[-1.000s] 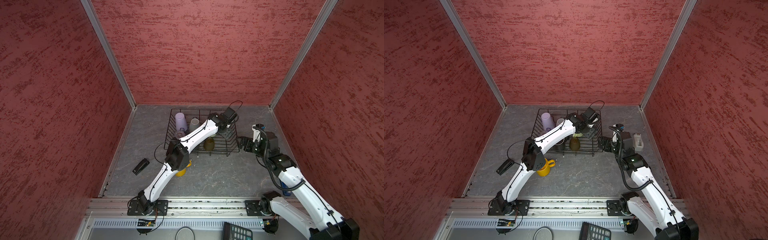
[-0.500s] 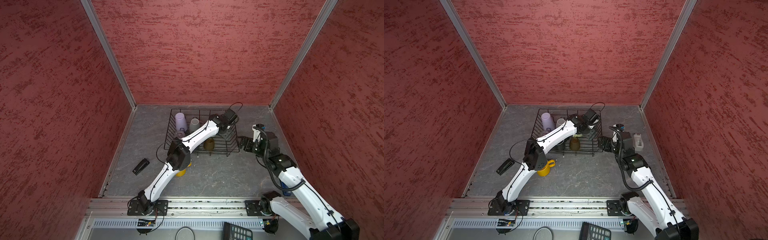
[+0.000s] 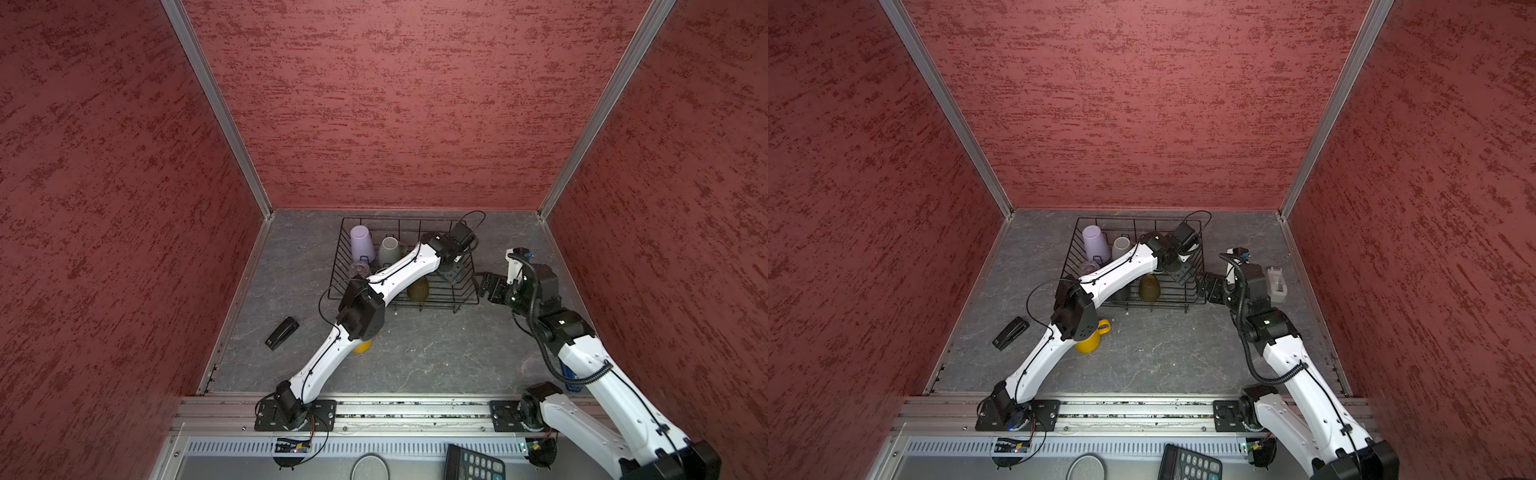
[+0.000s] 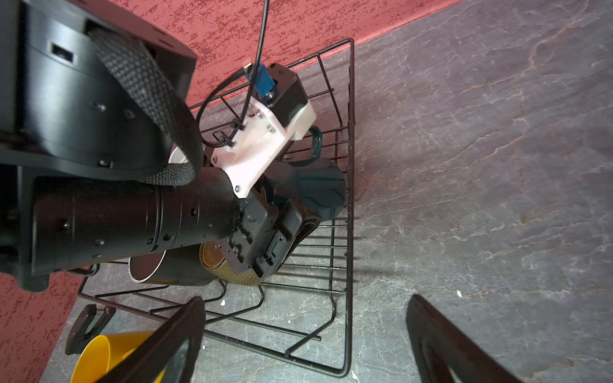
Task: Load cups into a dish rack
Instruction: Place the cup upside down at the dish rack.
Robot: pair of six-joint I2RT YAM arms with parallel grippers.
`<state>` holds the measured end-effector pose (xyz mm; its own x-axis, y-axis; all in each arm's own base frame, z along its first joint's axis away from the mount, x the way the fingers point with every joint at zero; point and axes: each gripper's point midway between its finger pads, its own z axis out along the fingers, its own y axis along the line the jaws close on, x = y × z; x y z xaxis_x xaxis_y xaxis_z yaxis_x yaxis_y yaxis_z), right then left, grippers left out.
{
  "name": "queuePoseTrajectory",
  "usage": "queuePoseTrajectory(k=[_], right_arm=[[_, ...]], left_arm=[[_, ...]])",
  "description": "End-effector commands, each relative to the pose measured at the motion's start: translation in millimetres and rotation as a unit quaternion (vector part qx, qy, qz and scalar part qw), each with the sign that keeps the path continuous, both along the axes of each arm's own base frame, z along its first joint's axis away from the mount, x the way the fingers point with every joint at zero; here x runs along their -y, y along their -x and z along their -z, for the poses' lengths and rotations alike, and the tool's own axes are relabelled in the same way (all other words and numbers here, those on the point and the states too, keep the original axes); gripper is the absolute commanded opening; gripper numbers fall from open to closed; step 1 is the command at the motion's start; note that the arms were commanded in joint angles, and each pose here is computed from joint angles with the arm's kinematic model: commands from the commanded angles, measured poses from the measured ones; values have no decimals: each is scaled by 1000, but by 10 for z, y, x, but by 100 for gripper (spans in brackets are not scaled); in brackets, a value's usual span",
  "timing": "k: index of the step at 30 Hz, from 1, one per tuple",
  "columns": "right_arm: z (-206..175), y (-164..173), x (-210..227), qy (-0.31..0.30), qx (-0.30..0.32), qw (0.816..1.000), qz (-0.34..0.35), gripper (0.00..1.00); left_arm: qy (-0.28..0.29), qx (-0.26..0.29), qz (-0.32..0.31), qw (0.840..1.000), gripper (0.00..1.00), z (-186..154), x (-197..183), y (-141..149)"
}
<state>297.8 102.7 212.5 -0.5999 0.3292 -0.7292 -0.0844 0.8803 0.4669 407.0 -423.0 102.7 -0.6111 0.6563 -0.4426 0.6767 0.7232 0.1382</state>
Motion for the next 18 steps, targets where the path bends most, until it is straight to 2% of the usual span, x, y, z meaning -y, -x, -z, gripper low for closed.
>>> queuePoseTrajectory(k=[1, 6, 9, 18], right_arm=[[-213, -38, -11, -14, 28, 1000, 1, 96], [-206, -39, -8, -14, 28, 1000, 1, 96], [-206, -39, -9, -13, 28, 1000, 1, 96], [-240, -41, -3, -12, 33, 999, 1, 96]], left_arm=[[21, 30, 3, 999, 75, -219, 82, -80], [15, 41, 16, 999, 93, -277, 104, -55], [13, 49, 23, 998, 99, -323, 126, -37], [33, 52, 29, 998, 100, -508, 161, 10]])
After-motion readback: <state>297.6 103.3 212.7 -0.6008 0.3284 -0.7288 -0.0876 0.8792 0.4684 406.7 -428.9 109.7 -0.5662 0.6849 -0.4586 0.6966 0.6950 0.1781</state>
